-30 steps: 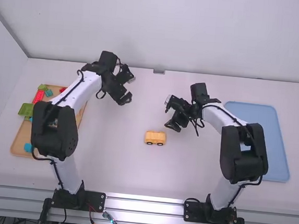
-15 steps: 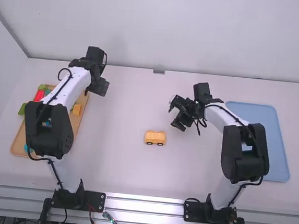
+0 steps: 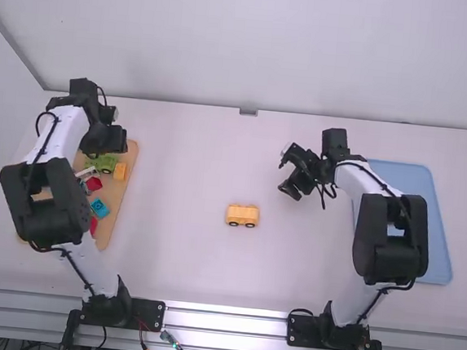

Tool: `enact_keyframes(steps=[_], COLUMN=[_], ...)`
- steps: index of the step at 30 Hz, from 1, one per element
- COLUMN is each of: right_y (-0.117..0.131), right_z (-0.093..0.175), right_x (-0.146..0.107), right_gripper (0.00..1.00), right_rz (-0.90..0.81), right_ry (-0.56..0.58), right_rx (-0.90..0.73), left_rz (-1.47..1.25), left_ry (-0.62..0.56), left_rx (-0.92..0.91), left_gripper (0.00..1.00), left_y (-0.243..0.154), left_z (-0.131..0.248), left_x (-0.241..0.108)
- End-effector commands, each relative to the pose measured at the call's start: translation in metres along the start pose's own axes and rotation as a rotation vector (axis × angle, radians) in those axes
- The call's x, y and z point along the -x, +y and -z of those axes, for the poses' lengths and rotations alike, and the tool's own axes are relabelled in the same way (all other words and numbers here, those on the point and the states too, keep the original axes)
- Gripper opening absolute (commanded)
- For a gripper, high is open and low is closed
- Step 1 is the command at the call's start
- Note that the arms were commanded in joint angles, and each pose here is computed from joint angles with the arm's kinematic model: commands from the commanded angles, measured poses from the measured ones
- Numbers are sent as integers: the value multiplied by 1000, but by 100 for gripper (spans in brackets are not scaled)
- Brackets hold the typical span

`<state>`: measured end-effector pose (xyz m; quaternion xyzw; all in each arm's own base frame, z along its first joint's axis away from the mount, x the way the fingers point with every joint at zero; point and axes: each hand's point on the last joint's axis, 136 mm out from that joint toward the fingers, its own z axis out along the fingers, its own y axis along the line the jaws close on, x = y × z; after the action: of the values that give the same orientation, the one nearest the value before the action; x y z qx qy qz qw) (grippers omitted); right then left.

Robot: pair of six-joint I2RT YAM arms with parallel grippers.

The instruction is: Assemble lego blocks to make yellow taxi

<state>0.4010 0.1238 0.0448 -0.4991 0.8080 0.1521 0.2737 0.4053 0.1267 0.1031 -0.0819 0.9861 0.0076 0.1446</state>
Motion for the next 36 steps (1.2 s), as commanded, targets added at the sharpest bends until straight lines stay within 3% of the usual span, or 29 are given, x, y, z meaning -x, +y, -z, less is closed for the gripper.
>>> enact_keyframes(steps=[1, 16, 36], right_y=[-2, -1, 1], right_z=[10, 9, 9], right_x=[15, 14, 14], right_gripper=[99, 99, 99], right_rz=[18, 16, 18], right_ry=[-46, -41, -38], right_rx=[-6, -4, 2], left_rz=[-36, -44, -45], left_ry=[23, 21, -6], left_rx=[-40, -33, 55], left_gripper=[66, 53, 53], left_y=[-11, -3, 15], left_z=[-9, -47, -70], left_x=[-12, -36, -46])
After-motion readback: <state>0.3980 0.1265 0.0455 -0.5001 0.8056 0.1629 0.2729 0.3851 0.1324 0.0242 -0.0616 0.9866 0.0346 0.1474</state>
